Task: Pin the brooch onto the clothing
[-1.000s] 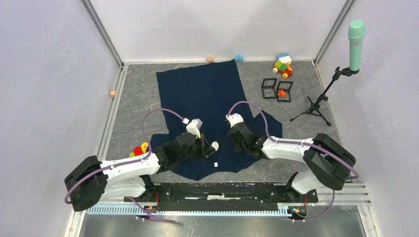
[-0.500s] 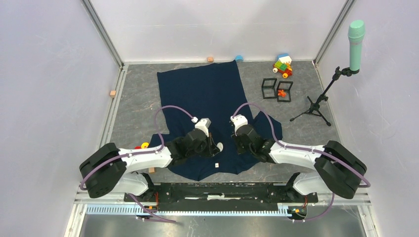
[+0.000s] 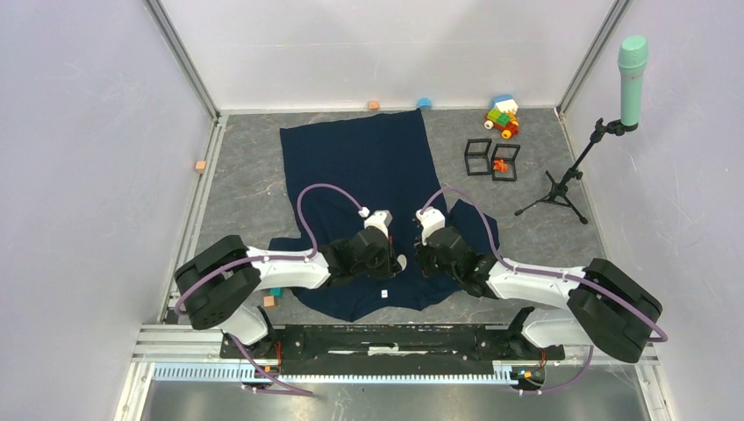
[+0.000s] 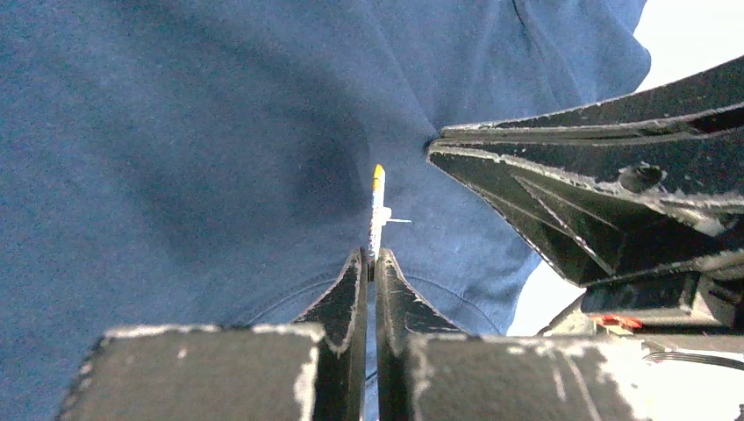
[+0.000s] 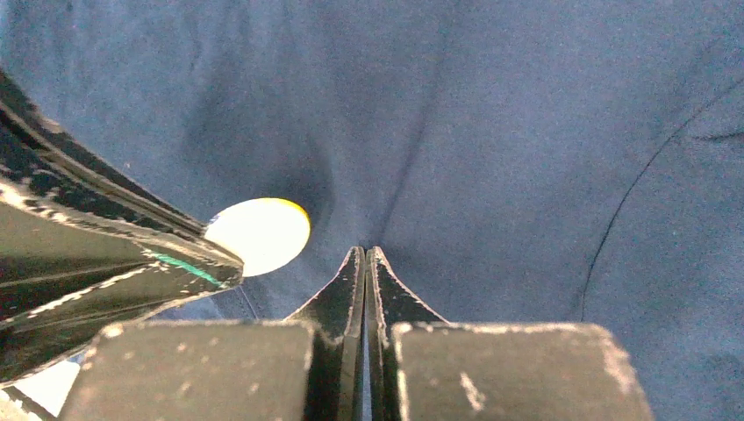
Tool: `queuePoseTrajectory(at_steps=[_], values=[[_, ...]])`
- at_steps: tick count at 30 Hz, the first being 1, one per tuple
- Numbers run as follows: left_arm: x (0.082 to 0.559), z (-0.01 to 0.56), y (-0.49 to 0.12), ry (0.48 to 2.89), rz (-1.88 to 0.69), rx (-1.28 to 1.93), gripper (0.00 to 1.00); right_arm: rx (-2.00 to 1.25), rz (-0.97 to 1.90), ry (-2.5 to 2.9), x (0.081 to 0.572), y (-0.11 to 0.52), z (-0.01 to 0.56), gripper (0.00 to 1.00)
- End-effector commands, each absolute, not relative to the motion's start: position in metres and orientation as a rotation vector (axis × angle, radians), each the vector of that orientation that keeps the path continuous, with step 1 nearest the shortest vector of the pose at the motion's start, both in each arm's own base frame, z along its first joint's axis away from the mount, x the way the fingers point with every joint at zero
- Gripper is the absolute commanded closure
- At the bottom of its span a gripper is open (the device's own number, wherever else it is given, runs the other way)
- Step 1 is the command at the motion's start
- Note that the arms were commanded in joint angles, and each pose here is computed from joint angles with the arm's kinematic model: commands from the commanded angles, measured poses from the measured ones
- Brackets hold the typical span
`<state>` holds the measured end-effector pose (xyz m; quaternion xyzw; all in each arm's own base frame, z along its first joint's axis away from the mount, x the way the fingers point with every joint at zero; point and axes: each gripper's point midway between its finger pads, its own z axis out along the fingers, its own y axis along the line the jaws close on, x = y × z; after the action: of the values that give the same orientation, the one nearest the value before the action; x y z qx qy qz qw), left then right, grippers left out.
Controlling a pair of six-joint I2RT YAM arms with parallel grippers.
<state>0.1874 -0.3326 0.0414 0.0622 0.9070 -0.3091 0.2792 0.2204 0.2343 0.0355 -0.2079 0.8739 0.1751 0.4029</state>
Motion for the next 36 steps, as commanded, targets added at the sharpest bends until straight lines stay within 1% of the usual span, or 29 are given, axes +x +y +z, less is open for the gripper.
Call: queuePoseTrajectory(at_steps=[1,16,36], values=[[0.197,0.048,-0.348,2.401,-0.825,0.141,0.98,-0.494,0.541,2.136,0.222,0.246,0.052,1.0],[0.197,0.03,-0.353,2.455,-0.784,0.13,0.98,-0.519,0.631,2.102,0.213,0.252,0.056,1.0],[0.197,0.026,-0.352,2.47,-0.754,0.136,0.98,-0.559,0.697,2.065,0.206,0.258,0.064,1.0]])
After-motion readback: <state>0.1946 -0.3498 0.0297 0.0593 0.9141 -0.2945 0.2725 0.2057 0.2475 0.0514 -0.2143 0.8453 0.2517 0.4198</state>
